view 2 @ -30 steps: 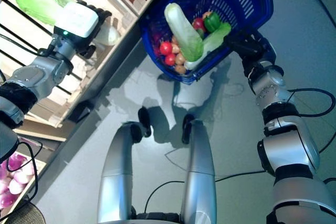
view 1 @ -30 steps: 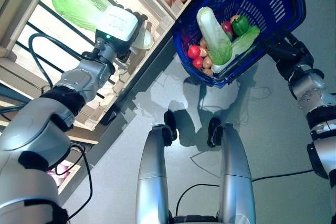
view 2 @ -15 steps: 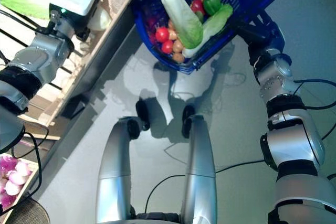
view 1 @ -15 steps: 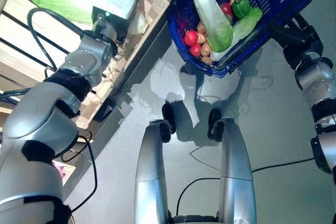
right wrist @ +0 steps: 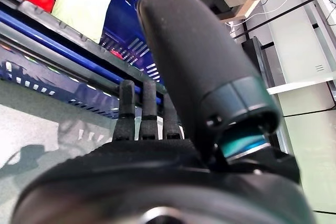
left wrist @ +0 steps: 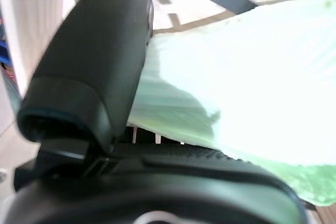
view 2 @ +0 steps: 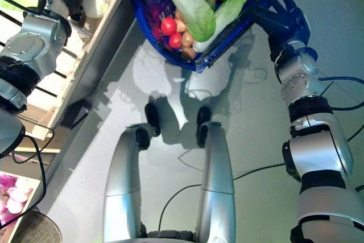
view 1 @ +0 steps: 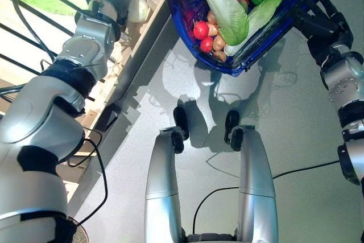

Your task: Put vegetables into the basket

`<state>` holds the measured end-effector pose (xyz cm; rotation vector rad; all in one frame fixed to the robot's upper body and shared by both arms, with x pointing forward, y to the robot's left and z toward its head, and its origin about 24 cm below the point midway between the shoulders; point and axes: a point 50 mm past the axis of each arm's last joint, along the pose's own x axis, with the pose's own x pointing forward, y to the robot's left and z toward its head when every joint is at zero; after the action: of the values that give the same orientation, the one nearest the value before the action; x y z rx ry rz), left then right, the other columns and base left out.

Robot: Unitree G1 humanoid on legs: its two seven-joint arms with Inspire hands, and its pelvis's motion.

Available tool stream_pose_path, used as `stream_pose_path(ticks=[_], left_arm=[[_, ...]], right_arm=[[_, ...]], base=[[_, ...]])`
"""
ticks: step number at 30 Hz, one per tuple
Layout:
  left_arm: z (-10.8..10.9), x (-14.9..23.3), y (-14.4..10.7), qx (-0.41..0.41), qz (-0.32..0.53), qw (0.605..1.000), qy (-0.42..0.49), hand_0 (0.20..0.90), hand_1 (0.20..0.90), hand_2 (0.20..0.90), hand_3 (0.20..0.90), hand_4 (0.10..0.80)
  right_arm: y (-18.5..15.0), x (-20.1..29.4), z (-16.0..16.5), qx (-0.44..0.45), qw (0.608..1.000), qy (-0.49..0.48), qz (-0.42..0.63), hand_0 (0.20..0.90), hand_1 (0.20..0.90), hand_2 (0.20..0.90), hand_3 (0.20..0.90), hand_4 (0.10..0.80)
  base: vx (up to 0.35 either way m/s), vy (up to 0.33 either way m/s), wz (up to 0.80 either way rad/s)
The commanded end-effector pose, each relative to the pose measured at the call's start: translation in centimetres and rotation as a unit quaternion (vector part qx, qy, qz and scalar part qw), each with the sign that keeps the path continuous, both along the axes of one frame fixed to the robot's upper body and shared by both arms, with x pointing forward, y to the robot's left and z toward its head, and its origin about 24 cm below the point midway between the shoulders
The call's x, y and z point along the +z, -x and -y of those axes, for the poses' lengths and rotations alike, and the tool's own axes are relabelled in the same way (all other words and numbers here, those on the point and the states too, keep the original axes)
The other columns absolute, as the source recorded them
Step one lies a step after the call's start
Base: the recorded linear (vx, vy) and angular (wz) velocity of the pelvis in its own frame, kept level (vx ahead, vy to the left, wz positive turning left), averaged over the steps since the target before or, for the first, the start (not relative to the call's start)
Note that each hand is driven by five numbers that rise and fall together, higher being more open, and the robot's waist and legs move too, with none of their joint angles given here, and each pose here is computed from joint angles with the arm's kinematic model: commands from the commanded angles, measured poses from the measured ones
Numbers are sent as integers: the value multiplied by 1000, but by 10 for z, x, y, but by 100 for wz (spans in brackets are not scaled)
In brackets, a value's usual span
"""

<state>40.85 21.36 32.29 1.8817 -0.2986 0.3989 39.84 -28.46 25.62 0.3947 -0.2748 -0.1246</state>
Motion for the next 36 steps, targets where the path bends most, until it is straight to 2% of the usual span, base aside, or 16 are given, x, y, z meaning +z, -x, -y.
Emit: stream_pose_path(ticks=[1, 6, 18, 24, 30, 36], left_arm=[[-42, 12, 7, 92, 3, 995, 30, 300, 300, 300, 300, 400], [-40, 10, 7, 73, 11, 996, 43, 300, 300, 300, 300, 400], [-44, -15, 16, -107, 56, 967, 226, 300, 300, 300, 300, 400], [-41, -61, 27, -191, 26, 931, 311, 300, 300, 300, 300, 400], [-23, -93, 35, -246, 15, 893, 376, 300, 300, 300, 300, 400], [-7, -125, 47, -289, 0, 839, 461, 300, 300, 300, 300, 400]], right_arm=[[5, 39, -6, 16, 994, -26, 107, 900, 900, 900, 900, 800], [3, 29, -10, 27, 995, -18, 98, 900, 900, 900, 900, 800], [6, -25, -24, 75, 995, 18, 57, 900, 900, 900, 900, 800], [16, -79, -46, 87, 996, 18, 6, 900, 900, 900, 900, 800], [25, -107, -78, 131, 990, 45, -8, 900, 900, 900, 900, 800], [42, -138, -112, 224, 973, 50, -20, 900, 900, 900, 900, 800]], base=[[-32, 2, 0], [-21, 6, 0], [11, -26, 2], [142, -75, 14], [59, -36, 15], [91, -51, 8]])
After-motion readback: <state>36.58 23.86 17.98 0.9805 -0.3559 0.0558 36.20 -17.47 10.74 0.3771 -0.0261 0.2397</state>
